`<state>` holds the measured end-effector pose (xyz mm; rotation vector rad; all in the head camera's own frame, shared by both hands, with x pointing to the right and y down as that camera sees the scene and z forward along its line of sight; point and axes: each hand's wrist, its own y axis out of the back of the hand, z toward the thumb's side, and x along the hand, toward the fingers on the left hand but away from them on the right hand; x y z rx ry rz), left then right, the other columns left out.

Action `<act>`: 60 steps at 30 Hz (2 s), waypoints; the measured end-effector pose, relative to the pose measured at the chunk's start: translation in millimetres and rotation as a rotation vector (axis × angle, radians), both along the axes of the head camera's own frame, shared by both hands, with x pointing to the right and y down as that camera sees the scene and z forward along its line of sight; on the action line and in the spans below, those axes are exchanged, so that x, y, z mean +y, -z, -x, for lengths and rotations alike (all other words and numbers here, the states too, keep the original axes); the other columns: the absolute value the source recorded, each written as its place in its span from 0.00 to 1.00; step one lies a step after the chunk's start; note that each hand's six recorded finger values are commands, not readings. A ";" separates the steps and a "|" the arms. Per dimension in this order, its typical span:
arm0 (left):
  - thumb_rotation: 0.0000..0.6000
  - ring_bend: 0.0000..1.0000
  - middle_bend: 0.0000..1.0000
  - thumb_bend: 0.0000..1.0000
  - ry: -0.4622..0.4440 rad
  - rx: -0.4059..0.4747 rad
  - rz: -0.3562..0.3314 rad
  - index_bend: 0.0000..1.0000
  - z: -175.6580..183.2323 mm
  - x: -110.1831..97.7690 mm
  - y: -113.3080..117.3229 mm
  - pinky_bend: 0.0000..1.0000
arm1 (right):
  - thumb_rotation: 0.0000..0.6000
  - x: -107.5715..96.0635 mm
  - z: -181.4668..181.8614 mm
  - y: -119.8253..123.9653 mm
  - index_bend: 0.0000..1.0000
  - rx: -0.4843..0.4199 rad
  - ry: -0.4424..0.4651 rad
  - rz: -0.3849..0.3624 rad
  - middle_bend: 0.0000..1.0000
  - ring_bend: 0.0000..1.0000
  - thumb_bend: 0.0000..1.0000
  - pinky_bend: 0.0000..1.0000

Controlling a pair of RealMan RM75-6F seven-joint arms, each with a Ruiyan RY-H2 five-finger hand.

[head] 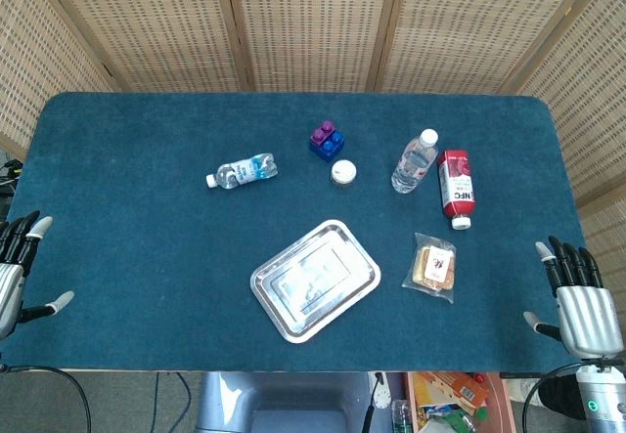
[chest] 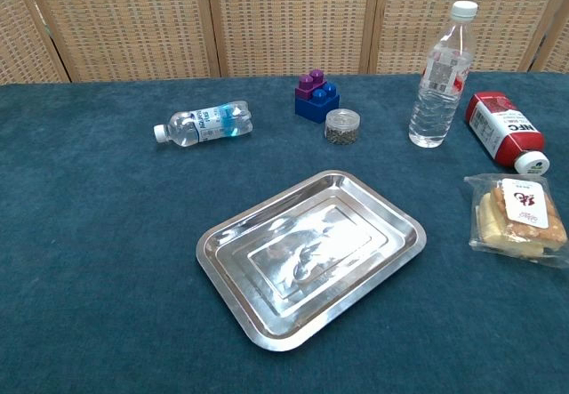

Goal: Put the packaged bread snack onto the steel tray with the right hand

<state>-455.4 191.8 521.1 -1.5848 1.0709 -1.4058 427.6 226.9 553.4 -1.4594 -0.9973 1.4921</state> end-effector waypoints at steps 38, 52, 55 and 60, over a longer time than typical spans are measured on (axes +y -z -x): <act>1.00 0.00 0.00 0.00 0.018 -0.045 0.038 0.00 0.9 -5.1 -23.6 0.00 | 1.00 -70.2 98.6 -141.9 0.54 0.102 0.565 0.285 0.51 0.40 0.25 0.53; 1.00 0.00 0.00 0.00 0.039 -0.038 0.066 0.00 6.5 -9.8 -30.2 0.00 | 1.00 -90.8 193.7 -72.1 0.54 -0.050 0.736 0.116 0.53 0.42 0.30 0.53; 1.00 0.00 0.00 0.00 0.044 -0.043 0.064 0.00 7.8 -12.5 -31.8 0.00 | 1.00 -95.3 230.3 -63.4 0.54 -0.038 0.802 0.113 0.53 0.42 0.30 0.53; 1.00 0.00 0.00 0.00 0.053 -0.049 0.074 0.00 9.6 -15.7 -35.7 0.00 | 1.00 -97.7 280.3 -69.0 0.54 -0.022 0.866 0.138 0.53 0.42 0.30 0.53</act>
